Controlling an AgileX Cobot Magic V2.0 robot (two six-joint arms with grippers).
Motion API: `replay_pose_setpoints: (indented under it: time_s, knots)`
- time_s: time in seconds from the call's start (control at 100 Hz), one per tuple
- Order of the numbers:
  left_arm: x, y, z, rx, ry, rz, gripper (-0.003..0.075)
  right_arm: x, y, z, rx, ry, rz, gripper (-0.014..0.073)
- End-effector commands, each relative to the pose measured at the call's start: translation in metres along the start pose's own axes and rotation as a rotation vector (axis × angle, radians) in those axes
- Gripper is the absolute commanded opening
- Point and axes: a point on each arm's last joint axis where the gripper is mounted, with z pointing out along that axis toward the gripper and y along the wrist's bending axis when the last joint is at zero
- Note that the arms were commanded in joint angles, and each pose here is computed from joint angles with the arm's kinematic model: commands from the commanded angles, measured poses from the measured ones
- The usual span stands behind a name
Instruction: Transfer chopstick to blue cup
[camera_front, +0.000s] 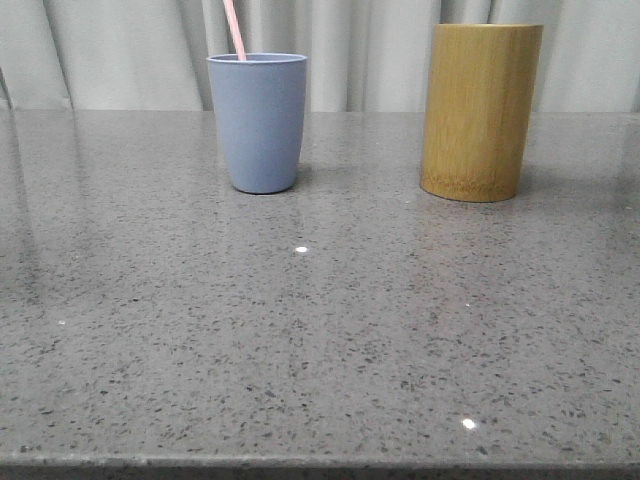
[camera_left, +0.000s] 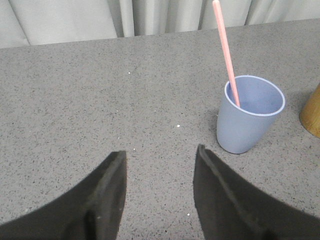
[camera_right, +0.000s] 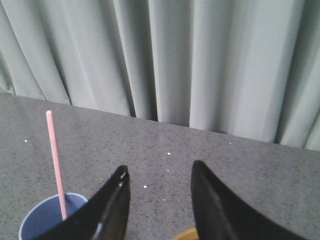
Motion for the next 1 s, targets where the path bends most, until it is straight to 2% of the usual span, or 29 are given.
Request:
replay_pose_setpoints:
  time_s: [0.0, 0.13, 0.34, 0.67, 0.99]
  knots:
    - [-0.008, 0.000, -0.010, -0.002, -0.137, -0.018, 0.0304, -0.019, -0.005, -0.027, 0.021, -0.131, -0.025, 0.0274]
    - [0.001, 0.002, -0.015, -0.016, -0.148, -0.015, 0.0209, -0.010, -0.009, -0.046, 0.037, -0.132, -0.028, 0.0163]
    - [0.012, 0.011, -0.024, -0.076, -0.156, -0.020, -0.0018, 0.006, -0.018, -0.080, 0.075, -0.146, -0.026, -0.0074]
    - [0.033, 0.017, -0.047, -0.156, -0.181, 0.008, -0.0019, 0.037, -0.032, -0.137, 0.175, -0.199, -0.025, -0.0059]
    - [0.052, 0.014, -0.071, -0.171, -0.241, 0.043, -0.0019, 0.052, -0.028, -0.173, 0.183, -0.262, -0.034, -0.0059]
